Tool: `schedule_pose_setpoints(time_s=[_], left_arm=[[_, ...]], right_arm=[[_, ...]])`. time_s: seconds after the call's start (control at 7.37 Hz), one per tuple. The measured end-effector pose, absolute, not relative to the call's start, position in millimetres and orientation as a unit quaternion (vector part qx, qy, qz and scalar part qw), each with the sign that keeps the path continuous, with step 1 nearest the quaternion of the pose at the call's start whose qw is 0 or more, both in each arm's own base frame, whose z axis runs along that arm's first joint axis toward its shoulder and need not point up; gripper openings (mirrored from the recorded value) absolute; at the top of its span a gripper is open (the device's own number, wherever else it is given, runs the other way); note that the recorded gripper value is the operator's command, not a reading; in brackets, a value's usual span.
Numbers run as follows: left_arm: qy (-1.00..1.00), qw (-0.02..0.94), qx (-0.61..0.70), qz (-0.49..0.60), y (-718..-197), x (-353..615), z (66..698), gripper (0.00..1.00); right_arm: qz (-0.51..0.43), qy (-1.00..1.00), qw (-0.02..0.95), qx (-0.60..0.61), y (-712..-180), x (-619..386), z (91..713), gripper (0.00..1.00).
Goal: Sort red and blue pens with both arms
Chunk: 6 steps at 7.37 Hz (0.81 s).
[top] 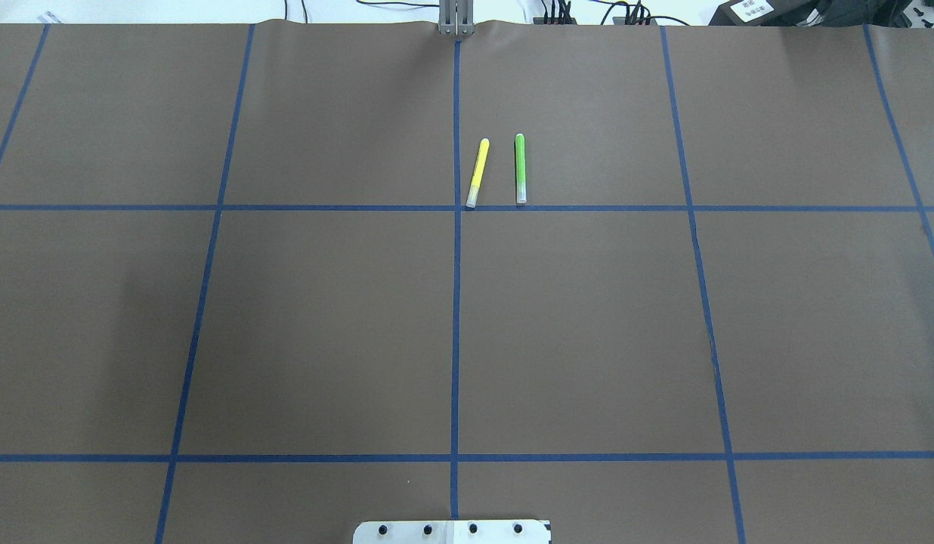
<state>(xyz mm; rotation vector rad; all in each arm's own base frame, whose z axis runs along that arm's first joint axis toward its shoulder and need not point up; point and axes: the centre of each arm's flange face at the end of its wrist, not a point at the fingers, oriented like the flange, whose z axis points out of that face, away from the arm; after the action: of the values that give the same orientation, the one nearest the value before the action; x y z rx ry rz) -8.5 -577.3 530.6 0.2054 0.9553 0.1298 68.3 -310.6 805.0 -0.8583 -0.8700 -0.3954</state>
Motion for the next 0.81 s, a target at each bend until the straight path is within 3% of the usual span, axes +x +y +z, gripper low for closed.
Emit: schedule_pose_setpoints(time_s=[0.54, 0.81], left_arm=[[0.458, 0.884, 0.081, 0.056, -551.6, -9.7, 558.5, 1.0], [0.457, 0.884, 0.078, 0.055, -547.1, -10.9, 563.5, 1.0]], right_arm=[[-0.228, -0.42, 0.859, -0.183, -400.2, 53.1, 780.2, 1.0], [-0.207, -0.393, 0.89, -0.101, -436.7, 50.8, 759.5, 1.0]])
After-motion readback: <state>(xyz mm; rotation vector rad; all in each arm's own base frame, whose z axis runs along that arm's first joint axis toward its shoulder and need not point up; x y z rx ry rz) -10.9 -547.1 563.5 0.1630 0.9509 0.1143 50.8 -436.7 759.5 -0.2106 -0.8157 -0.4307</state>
